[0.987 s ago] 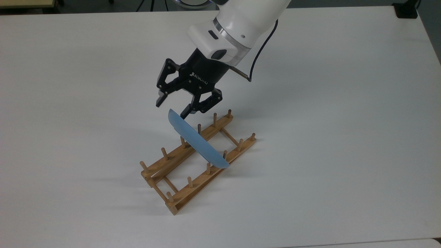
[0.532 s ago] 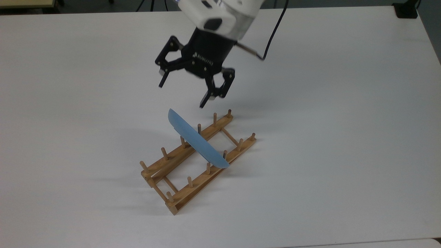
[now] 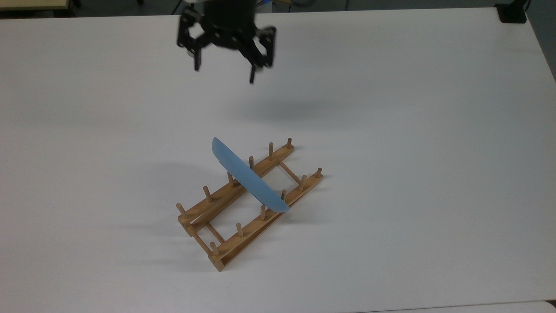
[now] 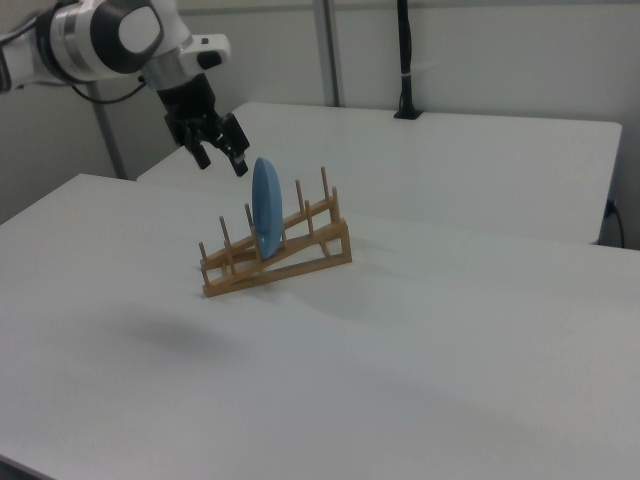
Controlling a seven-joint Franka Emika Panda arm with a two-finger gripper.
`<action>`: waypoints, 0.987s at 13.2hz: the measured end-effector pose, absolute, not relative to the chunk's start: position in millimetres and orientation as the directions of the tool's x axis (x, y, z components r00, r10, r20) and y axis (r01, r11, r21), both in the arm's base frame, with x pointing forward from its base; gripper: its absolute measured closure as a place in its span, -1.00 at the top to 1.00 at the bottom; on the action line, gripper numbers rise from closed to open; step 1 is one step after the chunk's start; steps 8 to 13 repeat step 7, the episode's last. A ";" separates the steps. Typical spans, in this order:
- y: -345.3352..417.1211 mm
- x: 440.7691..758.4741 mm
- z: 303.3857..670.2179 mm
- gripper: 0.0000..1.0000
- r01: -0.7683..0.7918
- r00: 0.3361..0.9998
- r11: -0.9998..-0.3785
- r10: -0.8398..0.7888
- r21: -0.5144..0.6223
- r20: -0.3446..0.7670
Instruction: Place plate in plate rack
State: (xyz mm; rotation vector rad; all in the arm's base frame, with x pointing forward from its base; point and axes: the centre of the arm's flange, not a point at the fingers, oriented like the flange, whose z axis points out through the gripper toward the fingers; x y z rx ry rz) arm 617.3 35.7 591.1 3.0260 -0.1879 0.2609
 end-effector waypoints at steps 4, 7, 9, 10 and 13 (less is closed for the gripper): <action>-28.7 568.8 608.8 1.00 -0.066 0.998 -0.998 -0.066 0.009 0.008; -36.7 557.4 609.7 1.00 -0.074 0.997 -0.997 -0.074 0.007 -0.006; -36.7 557.4 609.7 1.00 -0.074 0.997 -0.997 -0.074 0.007 -0.006; -36.7 557.4 609.7 1.00 -0.074 0.997 -0.997 -0.074 0.007 -0.006; -36.7 557.4 609.7 1.00 -0.074 0.997 -0.997 -0.074 0.007 -0.006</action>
